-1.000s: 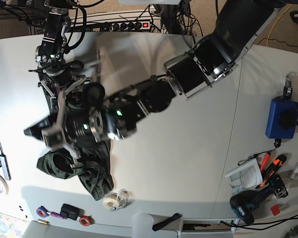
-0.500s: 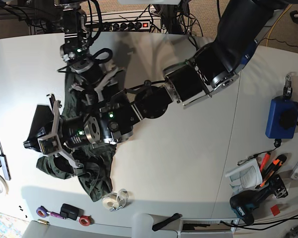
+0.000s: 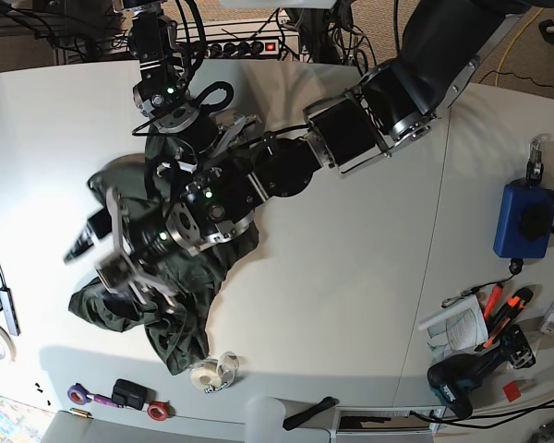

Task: Layout the t-shirt on the table in an organized manner, then fold the t-shirt properly
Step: 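Grasp the t-shirt with both grippers and lift it off the table, then open the left gripper and withdraw it from the t-shirt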

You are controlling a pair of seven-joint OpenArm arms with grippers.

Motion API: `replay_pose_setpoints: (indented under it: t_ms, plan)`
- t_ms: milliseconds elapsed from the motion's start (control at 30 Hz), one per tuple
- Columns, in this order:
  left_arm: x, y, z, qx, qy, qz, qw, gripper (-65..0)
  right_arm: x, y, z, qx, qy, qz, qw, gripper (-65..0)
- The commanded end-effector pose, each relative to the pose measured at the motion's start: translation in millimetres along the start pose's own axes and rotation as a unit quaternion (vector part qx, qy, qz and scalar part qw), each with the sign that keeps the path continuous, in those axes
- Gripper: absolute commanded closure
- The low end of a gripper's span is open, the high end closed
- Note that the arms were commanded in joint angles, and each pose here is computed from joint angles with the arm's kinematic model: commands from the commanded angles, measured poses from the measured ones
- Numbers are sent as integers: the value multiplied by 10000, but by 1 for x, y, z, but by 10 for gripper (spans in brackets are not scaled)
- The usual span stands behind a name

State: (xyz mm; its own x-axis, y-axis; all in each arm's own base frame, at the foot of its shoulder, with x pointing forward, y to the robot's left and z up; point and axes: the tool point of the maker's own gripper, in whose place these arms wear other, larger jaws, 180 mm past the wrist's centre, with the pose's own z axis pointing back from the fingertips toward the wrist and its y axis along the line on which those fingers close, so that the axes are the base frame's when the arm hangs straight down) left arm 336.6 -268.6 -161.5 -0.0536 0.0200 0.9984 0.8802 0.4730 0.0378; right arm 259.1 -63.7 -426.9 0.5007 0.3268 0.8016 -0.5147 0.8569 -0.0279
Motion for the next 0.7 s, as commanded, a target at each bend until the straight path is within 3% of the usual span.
replay_pose_setpoints:
  t_ms: [0,167,467,667]
  plan:
    - [28,-2,-6,-7,-357,-38,9994,-335,-152,29,54,519,3762,364,9243,-324]
    - [15,8,-6,237,35,-387,9990,-335,-142,18,49,372,3671,525,9280,-324]
    - [-18,44,21,494,504,-768,9945,-335,-32,1,47,-68,2260,877,9702,-324]
    - [-24,69,50,713,681,-1233,9875,-335,31,-7,58,-370,1395,1127,9831,-324]
